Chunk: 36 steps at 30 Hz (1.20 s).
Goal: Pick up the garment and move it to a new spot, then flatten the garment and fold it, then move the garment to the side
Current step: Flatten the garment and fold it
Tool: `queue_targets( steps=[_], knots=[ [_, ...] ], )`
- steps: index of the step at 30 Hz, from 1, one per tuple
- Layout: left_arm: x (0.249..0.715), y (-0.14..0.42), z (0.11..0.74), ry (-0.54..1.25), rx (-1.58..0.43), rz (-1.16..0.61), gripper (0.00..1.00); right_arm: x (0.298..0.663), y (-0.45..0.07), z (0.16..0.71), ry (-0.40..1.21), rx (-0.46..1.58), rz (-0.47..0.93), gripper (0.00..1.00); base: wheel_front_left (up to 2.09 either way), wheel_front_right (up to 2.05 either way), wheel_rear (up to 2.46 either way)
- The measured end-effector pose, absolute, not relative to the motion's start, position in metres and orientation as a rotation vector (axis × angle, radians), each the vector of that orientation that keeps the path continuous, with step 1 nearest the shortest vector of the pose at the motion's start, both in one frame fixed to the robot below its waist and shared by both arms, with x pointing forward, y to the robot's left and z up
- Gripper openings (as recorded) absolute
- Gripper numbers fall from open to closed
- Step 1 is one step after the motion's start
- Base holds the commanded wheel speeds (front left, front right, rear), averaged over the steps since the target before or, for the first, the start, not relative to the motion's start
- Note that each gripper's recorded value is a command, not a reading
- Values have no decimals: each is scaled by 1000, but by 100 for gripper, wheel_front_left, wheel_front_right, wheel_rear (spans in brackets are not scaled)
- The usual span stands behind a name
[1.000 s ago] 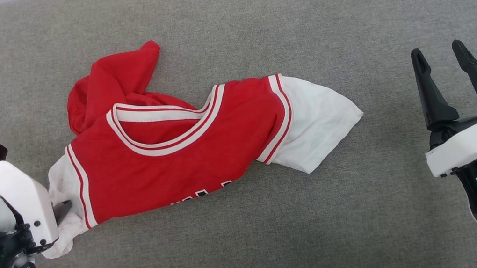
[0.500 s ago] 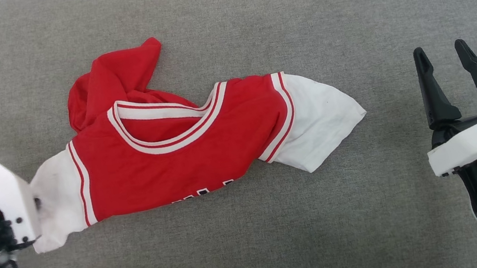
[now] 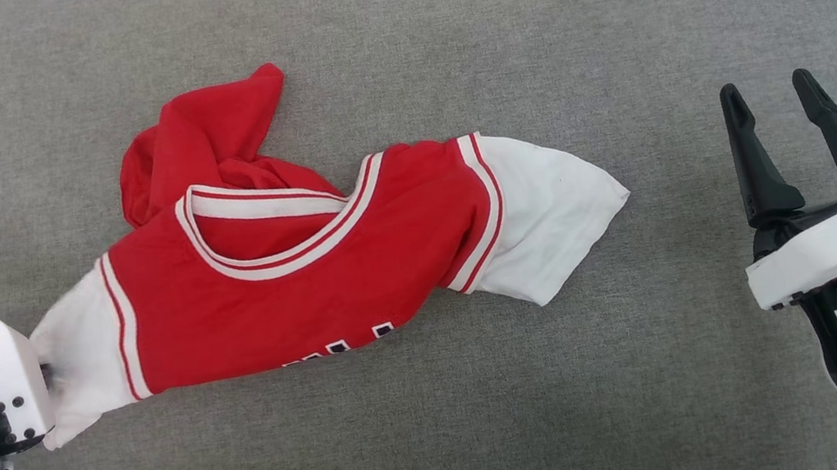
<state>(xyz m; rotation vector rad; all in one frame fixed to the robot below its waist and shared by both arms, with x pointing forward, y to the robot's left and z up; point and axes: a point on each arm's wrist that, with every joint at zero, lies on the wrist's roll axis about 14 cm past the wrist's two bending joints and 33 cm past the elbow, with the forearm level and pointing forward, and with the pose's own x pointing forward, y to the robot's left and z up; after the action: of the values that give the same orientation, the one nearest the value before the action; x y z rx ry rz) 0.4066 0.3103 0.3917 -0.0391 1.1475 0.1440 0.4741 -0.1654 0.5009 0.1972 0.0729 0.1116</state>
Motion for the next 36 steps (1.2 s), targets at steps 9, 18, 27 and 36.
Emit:
queue_targets(
  steps=[9, 18, 27, 36],
  knots=[
    [414, 307, 405, 1048, -57, 122, 100, 470, -156, 506, 84, 194, 140, 100, 0, 0, 0],
    [408, 305, 417, 991, -43, 95, 100, 466, -140, 509, 98, 191, 186, 100, 0, 0, 0],
    [406, 308, 402, 1048, -53, 109, 100, 465, -127, 508, 127, 180, 227, 100, 0, 0, 0],
    [415, 314, 378, 1136, -84, 156, 100, 464, -124, 497, 182, 152, 254, 100, 0, 0, 0]
  ],
)
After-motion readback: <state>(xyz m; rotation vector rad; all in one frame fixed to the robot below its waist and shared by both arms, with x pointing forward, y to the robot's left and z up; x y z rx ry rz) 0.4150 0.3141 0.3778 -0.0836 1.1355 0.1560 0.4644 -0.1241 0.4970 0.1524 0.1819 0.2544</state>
